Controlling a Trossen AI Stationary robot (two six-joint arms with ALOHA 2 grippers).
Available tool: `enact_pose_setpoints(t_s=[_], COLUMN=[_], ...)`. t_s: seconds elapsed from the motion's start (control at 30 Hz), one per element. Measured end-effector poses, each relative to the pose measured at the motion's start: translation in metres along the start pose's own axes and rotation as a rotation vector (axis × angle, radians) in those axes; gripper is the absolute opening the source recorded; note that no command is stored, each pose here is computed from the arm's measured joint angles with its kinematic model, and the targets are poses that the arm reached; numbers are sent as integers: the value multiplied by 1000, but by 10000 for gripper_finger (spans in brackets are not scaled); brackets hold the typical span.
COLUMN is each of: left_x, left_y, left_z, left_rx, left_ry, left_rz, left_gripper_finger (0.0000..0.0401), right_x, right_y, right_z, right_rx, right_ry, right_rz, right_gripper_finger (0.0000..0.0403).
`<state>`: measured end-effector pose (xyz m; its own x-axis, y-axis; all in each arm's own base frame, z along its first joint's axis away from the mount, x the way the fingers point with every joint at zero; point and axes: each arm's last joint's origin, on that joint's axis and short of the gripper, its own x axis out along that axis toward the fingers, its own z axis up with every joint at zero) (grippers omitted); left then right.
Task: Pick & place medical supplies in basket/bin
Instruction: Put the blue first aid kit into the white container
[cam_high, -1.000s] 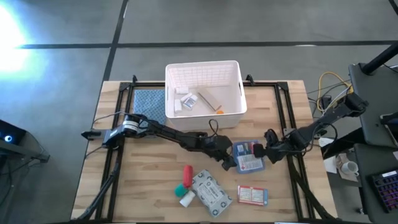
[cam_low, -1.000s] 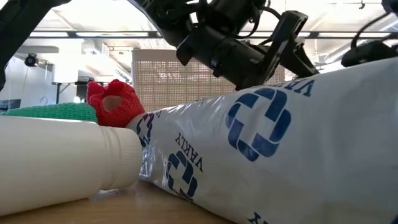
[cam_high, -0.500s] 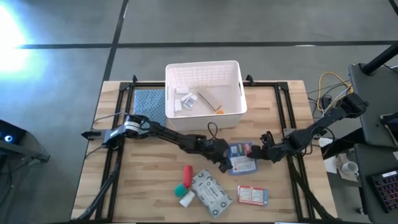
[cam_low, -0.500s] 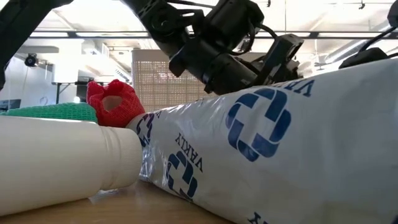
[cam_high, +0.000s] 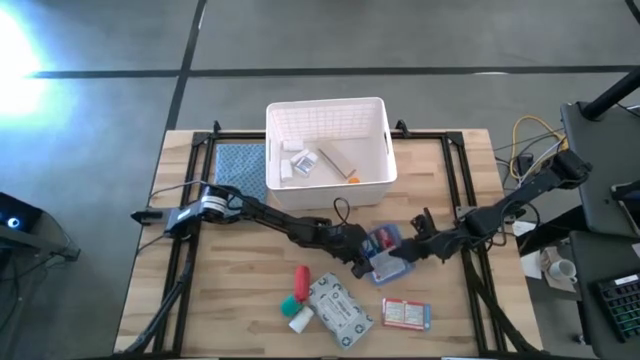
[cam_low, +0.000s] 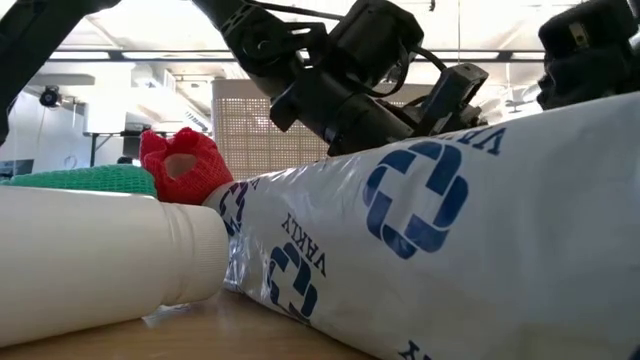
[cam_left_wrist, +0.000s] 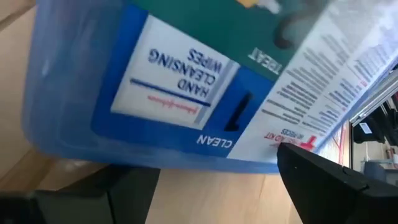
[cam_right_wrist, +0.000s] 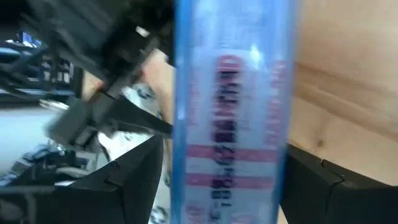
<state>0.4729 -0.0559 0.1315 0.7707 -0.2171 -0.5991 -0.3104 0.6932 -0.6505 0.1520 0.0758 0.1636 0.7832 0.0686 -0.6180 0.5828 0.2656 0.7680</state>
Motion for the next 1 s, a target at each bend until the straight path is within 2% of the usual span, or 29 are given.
enact_pose_setpoints(t_s=[0.07, 0.4, 0.63, 0.8, 1.0], left_x=[0, 0, -9, -30, -70], left_y=[0, 0, -5, -18, -52], left_z=[0, 0, 2, 2, -12], left_rx=[-1, -1, 2, 54, 153], left_ry=[0, 2, 4, 29, -17], left_rz=[0, 3, 20, 82, 187], left_gripper_finger=[301, 301, 301, 301, 301], right_x=[1, 18, 19, 18, 13], right_y=[5, -7, -1, 6, 28], right_z=[1, -6, -7, -8, -7], right_rx=[1, 35, 30, 8, -39], right_ry=[-12, 33, 58, 68, 72], right_rz=[7, -124, -82, -72, -3], right_gripper_finger=[258, 255, 196, 162, 166])
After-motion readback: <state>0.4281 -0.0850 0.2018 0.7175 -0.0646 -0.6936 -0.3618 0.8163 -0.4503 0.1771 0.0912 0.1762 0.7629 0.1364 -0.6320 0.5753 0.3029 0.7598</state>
